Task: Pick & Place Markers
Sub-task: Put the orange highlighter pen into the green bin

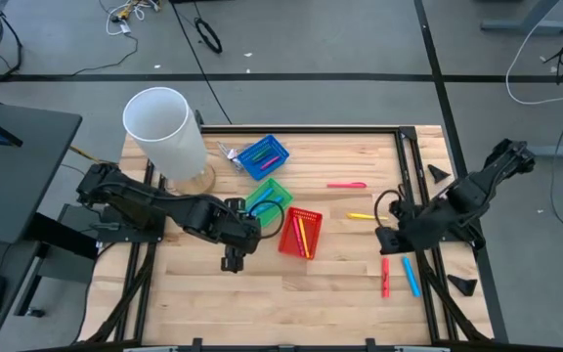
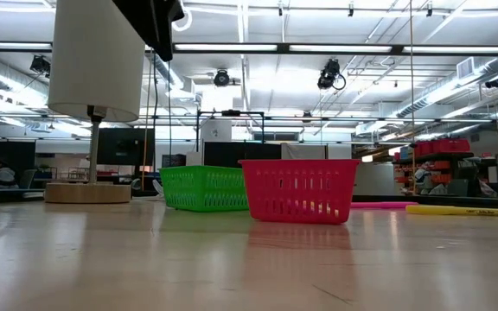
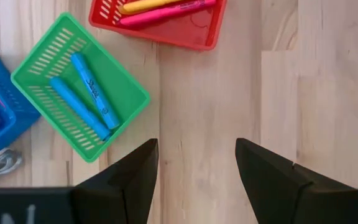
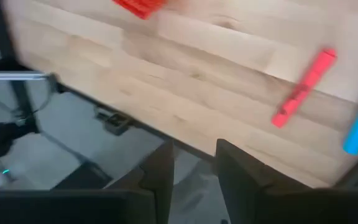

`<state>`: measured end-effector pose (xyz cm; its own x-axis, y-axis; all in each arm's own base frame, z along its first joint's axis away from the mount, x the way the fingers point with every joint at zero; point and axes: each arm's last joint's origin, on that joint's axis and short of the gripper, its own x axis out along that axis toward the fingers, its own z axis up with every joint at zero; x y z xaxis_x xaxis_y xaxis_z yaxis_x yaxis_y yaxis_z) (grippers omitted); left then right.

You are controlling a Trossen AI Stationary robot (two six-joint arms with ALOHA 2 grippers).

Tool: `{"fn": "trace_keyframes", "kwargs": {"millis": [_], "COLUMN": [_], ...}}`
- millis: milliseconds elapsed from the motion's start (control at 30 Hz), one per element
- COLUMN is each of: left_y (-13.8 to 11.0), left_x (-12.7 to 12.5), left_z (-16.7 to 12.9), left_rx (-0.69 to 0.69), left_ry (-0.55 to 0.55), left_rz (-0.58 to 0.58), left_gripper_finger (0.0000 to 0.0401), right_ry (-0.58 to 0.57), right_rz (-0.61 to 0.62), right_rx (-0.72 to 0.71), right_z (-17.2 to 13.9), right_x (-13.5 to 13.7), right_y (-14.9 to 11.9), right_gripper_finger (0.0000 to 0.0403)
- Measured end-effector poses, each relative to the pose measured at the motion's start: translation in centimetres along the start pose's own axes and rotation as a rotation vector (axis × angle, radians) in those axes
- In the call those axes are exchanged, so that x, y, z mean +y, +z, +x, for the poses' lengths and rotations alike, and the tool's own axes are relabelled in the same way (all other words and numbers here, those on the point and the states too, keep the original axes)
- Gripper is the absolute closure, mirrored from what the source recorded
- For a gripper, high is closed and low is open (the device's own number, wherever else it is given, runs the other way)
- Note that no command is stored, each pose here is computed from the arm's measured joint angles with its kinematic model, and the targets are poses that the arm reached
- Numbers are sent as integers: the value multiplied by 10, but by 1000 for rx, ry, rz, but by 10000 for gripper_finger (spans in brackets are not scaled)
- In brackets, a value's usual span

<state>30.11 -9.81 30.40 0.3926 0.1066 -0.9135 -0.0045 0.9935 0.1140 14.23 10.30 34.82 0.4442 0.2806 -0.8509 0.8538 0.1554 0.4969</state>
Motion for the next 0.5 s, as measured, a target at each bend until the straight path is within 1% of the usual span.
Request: {"fn": "trace_keyframes", "kwargs": {"millis": [67,167,200,367,500], "left_y": [-1,-2,-2,-2,-2], "left_x": [0,0,0,0,0], "left_z": [0,0,0,0,0], "left_rx": [9,16,17,20,20], "left_ry": [2,4,4,5,5], "left_rz": [10,34,38,57,67], "left_gripper_finger": [179,179,179,179,179], "right_ry": [-65,-226,-270,-431,-502], "right_rz": [39,164,183,229,235], "right_rx": [5,1,-10,-89,-141], "right_z": [8,17,20,38,57], "right_x": [-1,-6,-7,-10,-6], "right_y": [-4,-5,-5,-11,-13], "right_gripper_finger": [282,282,282,282,282]}}
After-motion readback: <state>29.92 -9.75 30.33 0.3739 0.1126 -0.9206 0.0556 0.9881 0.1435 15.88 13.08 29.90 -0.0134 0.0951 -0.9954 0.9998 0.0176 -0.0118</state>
